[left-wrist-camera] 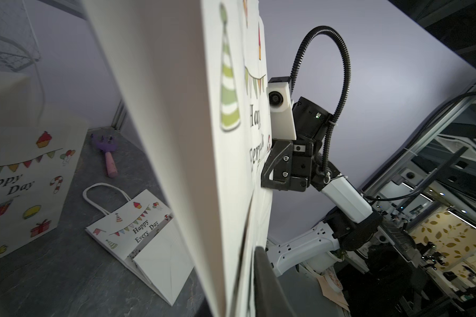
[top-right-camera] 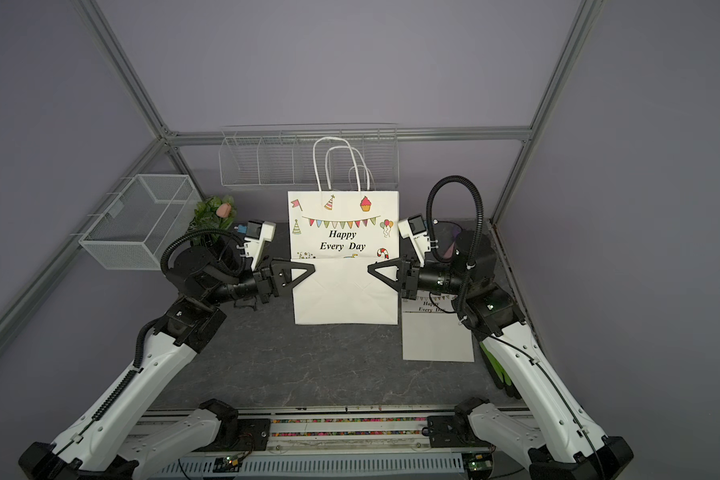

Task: Put away the paper bag
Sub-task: Press the paper bag, then place the paper bag at the center of the board.

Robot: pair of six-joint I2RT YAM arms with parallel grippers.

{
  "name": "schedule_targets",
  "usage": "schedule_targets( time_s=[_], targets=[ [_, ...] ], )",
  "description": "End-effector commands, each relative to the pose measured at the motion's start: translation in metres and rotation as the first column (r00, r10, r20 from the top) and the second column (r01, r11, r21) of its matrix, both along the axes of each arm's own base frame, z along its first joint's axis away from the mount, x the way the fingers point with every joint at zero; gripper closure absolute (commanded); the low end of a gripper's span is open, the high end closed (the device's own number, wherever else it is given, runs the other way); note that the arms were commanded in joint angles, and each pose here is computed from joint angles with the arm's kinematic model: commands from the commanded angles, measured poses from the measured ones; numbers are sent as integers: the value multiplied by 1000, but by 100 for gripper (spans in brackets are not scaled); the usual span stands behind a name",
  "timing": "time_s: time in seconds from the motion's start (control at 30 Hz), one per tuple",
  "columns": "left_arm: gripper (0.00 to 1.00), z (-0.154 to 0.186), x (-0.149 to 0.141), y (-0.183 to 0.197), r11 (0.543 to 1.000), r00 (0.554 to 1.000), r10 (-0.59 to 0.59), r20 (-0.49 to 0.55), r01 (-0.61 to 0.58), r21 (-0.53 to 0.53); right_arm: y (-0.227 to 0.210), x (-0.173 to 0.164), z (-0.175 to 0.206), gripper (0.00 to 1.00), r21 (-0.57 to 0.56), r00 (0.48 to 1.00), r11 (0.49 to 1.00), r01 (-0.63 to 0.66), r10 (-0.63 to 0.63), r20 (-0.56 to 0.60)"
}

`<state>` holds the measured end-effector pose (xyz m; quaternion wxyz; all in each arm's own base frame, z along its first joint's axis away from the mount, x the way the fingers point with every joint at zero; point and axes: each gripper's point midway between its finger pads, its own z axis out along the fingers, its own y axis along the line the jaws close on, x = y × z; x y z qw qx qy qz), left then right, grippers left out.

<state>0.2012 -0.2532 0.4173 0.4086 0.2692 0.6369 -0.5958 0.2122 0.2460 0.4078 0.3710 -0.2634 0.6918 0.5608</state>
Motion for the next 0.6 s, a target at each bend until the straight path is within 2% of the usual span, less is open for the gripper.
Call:
schedule_targets(
  time_s=[0.0,0.07,0.13,0.23,0.3,0.4,0.57],
  targets=[
    [79,-15,8,15,985,988,151,19,-152,85,-9,5,-35,93,-108,995,992,73,-80,-66],
    [80,-19,19,30,952,961,273,38,-276,132,-9,2,-53,93,-127,990,990,63,-78,-120],
    [79,-19,27,51,894,908,412,73,-418,159,-10,-5,-70,93,-139,982,989,47,-71,-173],
    [79,-11,29,80,813,823,552,130,-567,137,-17,-14,-93,93,-174,971,983,60,-98,-218],
    [79,-2,23,93,782,786,598,157,-615,103,-21,-18,-108,93,-188,961,980,66,-114,-253],
    [79,-1,23,100,758,761,628,163,-646,91,-22,-19,-136,93,-196,939,978,75,-135,-316],
    [79,-10,26,100,754,760,630,157,-648,110,-23,-7,-185,93,-276,897,956,98,-205,-392]
  ],
)
